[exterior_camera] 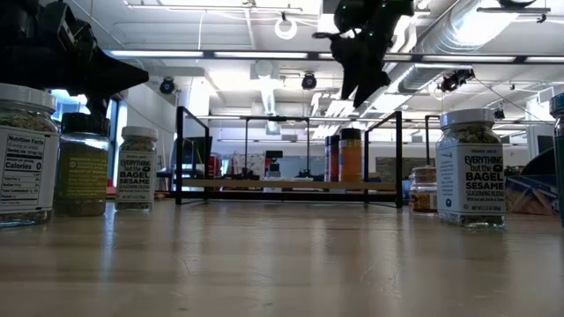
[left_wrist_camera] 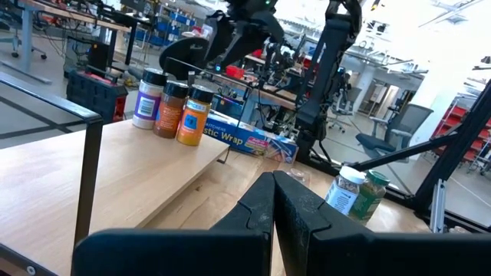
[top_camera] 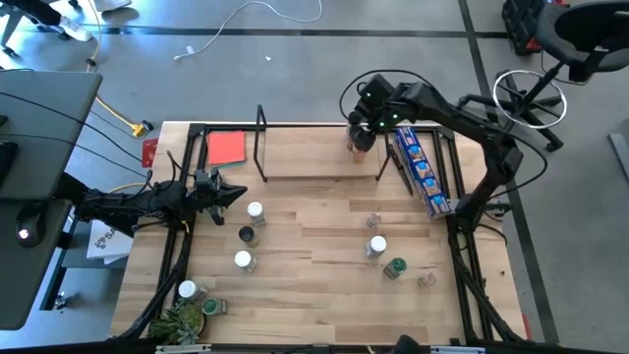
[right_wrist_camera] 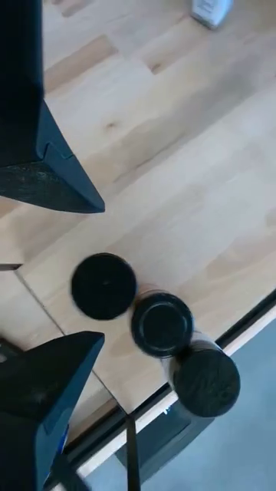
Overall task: Shelf spices
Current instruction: Put the right black seasoning bottle aligned with the other black seasoning bottles
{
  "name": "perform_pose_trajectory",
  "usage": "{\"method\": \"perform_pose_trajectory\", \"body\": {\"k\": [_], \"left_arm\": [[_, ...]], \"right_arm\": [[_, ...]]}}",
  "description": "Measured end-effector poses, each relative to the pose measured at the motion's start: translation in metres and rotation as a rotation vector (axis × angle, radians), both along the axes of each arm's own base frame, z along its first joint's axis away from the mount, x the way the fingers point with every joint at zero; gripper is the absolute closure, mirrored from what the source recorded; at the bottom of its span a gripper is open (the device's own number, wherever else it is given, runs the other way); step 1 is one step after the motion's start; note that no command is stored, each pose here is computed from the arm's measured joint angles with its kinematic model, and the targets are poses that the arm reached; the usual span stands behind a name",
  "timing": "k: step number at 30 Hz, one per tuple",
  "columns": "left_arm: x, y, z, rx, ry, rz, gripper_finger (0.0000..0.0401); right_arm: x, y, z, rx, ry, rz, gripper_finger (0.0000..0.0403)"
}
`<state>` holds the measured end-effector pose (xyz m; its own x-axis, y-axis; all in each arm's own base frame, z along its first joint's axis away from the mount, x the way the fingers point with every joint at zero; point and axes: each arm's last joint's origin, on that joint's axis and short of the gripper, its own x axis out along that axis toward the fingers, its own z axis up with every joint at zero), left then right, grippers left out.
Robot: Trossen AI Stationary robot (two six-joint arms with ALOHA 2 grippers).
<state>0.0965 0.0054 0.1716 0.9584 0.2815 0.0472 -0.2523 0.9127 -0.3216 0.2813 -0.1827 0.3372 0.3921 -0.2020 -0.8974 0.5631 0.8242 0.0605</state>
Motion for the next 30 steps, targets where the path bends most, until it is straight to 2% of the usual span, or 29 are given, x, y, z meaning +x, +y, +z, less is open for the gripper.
{"method": "perform_pose_trajectory", "body": {"k": [4, 8, 14, 19, 24, 30], "left_arm": [[0.0, 0.0, 0.0, 0.0, 0.0, 0.0, 0.04], [0.0, 0.0, 0.0, 0.0, 0.0, 0.0, 0.04], [0.0, 0.0, 0.0, -0.001, -0.002, 0.0, 0.04], [0.0, 0.0, 0.0, -0.015, -0.007, -0.001, 0.04], [0.0, 0.0, 0.0, -0.026, -0.011, -0.001, 0.04], [0.0, 0.0, 0.0, -0.026, -0.011, -0.001, 0.04]], "right_arm": [[-0.008, 0.005, 0.0, 0.013, 0.076, 0.015, 0.0144], [-0.013, 0.005, -0.012, -0.017, 0.175, 0.009, 0.0144], [-0.013, 0.005, -0.033, -0.003, 0.223, 0.001, 0.0144], [-0.011, 0.007, -0.048, 0.014, 0.222, 0.018, 0.0144], [-0.003, 0.008, -0.047, -0.012, 0.163, 0.031, 0.0144], [0.002, 0.009, -0.047, 0.031, 0.092, 0.043, 0.0144]]}}
